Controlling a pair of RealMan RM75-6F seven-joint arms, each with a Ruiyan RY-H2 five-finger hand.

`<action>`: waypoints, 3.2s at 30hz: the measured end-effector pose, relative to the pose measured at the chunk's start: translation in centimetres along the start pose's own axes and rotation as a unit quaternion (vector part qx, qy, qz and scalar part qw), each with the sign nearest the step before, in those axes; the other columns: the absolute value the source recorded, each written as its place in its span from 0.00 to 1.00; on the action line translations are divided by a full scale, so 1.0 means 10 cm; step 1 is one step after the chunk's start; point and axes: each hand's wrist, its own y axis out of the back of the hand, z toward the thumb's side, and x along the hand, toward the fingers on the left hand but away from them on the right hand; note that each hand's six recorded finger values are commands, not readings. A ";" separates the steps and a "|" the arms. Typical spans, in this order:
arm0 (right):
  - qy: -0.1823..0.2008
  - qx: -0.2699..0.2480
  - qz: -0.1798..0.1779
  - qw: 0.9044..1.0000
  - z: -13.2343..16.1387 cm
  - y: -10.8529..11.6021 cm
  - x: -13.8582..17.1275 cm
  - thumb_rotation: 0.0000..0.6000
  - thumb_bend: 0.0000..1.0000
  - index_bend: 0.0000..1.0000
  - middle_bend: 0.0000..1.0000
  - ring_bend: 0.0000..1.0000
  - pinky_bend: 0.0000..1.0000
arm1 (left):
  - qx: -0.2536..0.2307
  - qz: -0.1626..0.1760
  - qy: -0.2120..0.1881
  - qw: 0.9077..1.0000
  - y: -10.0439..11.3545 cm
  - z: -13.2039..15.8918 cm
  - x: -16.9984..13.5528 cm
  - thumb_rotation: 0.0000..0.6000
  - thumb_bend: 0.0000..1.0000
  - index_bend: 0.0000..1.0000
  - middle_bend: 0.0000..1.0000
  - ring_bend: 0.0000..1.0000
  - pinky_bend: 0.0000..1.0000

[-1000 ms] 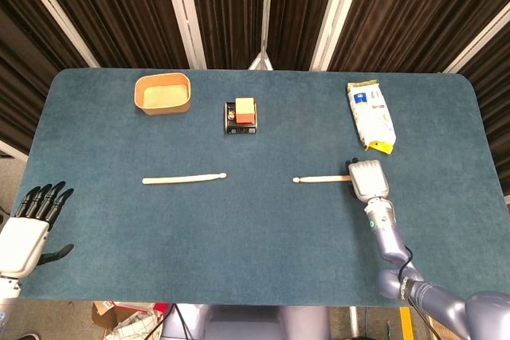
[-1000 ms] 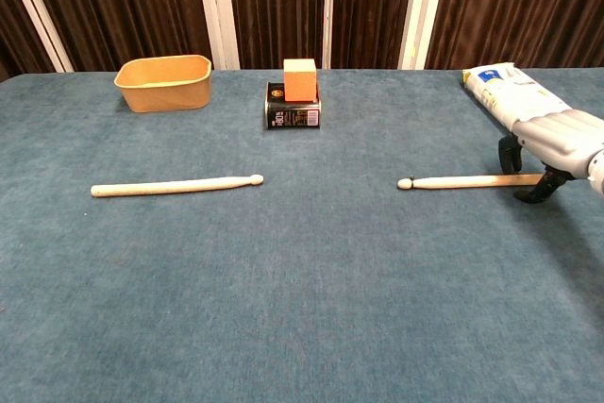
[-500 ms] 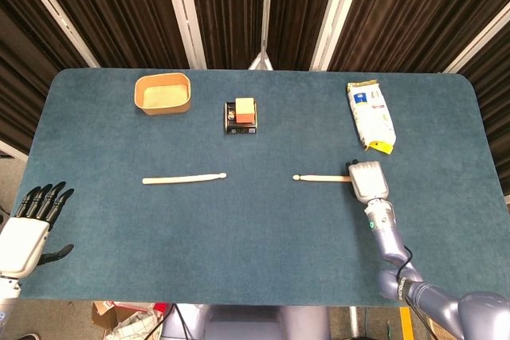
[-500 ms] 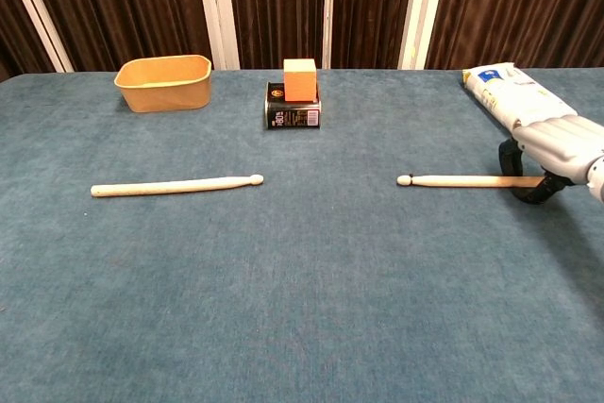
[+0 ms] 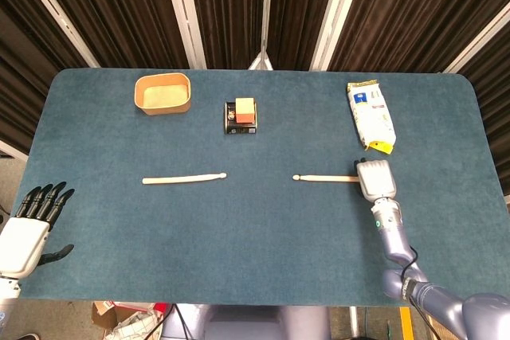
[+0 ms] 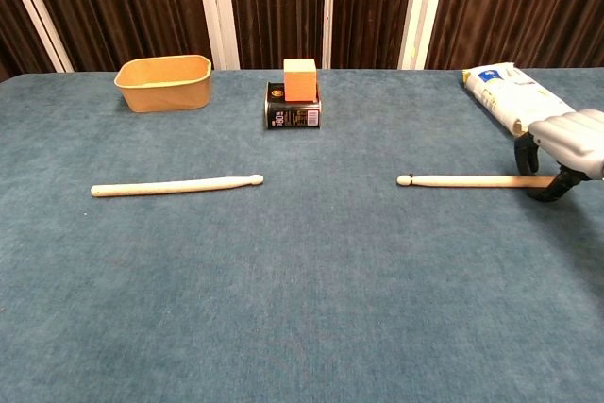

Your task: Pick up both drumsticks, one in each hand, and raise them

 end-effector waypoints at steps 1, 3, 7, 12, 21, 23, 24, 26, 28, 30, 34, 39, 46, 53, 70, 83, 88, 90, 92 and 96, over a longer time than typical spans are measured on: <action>-0.001 0.000 0.002 1.000 -0.01 -0.01 0.01 1.00 0.35 0.62 0.53 0.83 0.62 | 0.000 0.000 0.000 1.000 0.00 0.00 0.00 1.00 0.05 0.00 0.00 0.00 0.00; 0.000 -0.001 0.002 1.000 0.00 -0.02 0.01 1.00 0.39 0.67 0.58 0.83 0.62 | 0.001 0.001 0.000 1.000 0.00 0.00 0.00 1.00 0.05 0.00 0.00 0.00 0.00; 0.006 -0.006 0.001 1.000 0.04 -0.02 0.03 1.00 0.44 0.75 0.65 0.83 0.62 | 0.002 0.000 -0.001 1.000 0.00 0.01 0.00 1.00 0.05 0.00 0.00 0.00 0.00; 0.016 -0.017 -0.007 1.000 0.08 0.01 0.04 1.00 0.47 0.80 0.70 0.83 0.62 | 0.002 -0.003 -0.001 1.000 -0.01 0.01 0.00 1.00 0.05 0.00 0.00 0.00 0.00; 0.035 -0.073 -0.032 0.996 0.18 0.18 0.10 1.00 0.48 0.82 0.71 0.84 0.62 | 0.007 -0.007 -0.009 1.000 0.05 0.07 0.09 1.00 0.05 0.00 0.00 0.03 0.04; 0.039 -0.082 -0.037 0.995 0.21 0.22 0.12 1.00 0.48 0.83 0.71 0.84 0.62 | 0.009 -0.004 -0.016 1.000 0.11 0.11 0.17 1.00 0.07 0.00 0.00 0.07 0.08; 0.041 -0.086 -0.039 0.995 0.22 0.24 0.13 1.00 0.48 0.83 0.71 0.84 0.62 | 0.008 -0.004 -0.019 1.000 0.13 0.14 0.21 1.00 0.09 0.00 0.00 0.08 0.10; 0.044 -0.094 -0.042 0.994 0.23 0.27 0.15 1.00 0.48 0.83 0.72 0.84 0.62 | 0.009 -0.008 -0.025 1.000 0.18 0.20 0.33 1.00 0.11 0.01 0.00 0.11 0.14; 0.045 -0.100 -0.043 0.993 0.24 0.30 0.17 1.00 0.48 0.83 0.72 0.84 0.62 | 0.014 -0.010 -0.031 0.999 0.23 0.25 0.44 1.00 0.12 0.02 0.01 0.13 0.16; 0.045 -0.107 -0.045 0.992 0.24 0.33 0.18 1.00 0.48 0.83 0.72 0.84 0.62 | 0.023 -0.007 -0.036 0.999 0.30 0.31 0.59 1.00 0.15 0.03 0.04 0.16 0.20; 0.044 -0.114 -0.048 0.991 0.24 0.36 0.19 1.00 0.48 0.83 0.72 0.84 0.62 | 0.045 -0.005 -0.043 0.998 0.39 0.41 0.83 1.00 0.21 0.08 0.10 0.30 0.35; 0.045 -0.125 -0.049 0.990 0.26 0.40 0.21 1.00 0.48 0.83 0.72 0.84 0.62 | 0.068 -0.010 -0.045 0.997 0.42 0.52 1.12 1.00 0.25 0.24 0.29 0.58 0.66; 0.044 -0.129 -0.045 0.990 0.26 0.40 0.23 1.00 0.48 0.83 0.72 0.84 0.62 | 0.064 -0.048 -0.030 0.996 0.16 0.77 1.55 1.00 0.32 0.43 0.54 0.86 0.94; 0.041 -0.131 -0.044 0.990 0.24 0.38 0.21 1.00 0.48 0.83 0.72 0.84 0.62 | 0.082 -0.082 -0.014 0.993 -0.23 1.13 1.89 1.00 0.35 0.43 0.52 0.90 0.97; 0.038 -0.137 -0.044 0.989 0.23 0.38 0.19 1.00 0.48 0.83 0.72 0.84 0.62 | 0.081 -0.137 0.004 0.987 -0.69 1.58 2.19 1.00 0.47 0.40 0.48 0.90 0.97; 0.037 -0.137 -0.042 0.989 0.22 0.36 0.19 1.00 0.49 0.83 0.72 0.84 0.62 | 0.094 -0.150 0.014 0.984 -0.89 1.59 2.25 1.00 0.47 0.40 0.41 0.90 0.97; 0.037 -0.135 -0.042 0.989 0.21 0.35 0.19 1.00 0.49 0.83 0.72 0.84 0.62 | 0.096 -0.157 0.016 0.983 -0.97 1.59 2.25 1.00 0.47 0.42 0.42 0.90 0.97; 0.036 -0.134 -0.042 0.989 0.20 0.35 0.19 1.00 0.49 0.83 0.72 0.84 0.62 | 0.098 -0.159 0.019 0.982 -1.00 1.57 2.26 1.00 0.47 0.42 0.43 0.90 0.97; 0.035 -0.132 -0.042 0.990 0.19 0.35 0.19 1.00 0.49 0.83 0.72 0.84 0.62 | 0.097 -0.162 0.021 0.982 -1.04 1.55 2.26 1.00 0.48 0.43 0.43 0.90 0.97; 0.033 -0.132 -0.042 0.990 0.18 0.35 0.18 1.00 0.50 0.83 0.72 0.84 0.62 | 0.095 -0.166 0.024 0.981 -1.09 1.55 2.27 1.00 0.48 0.44 0.45 0.90 0.97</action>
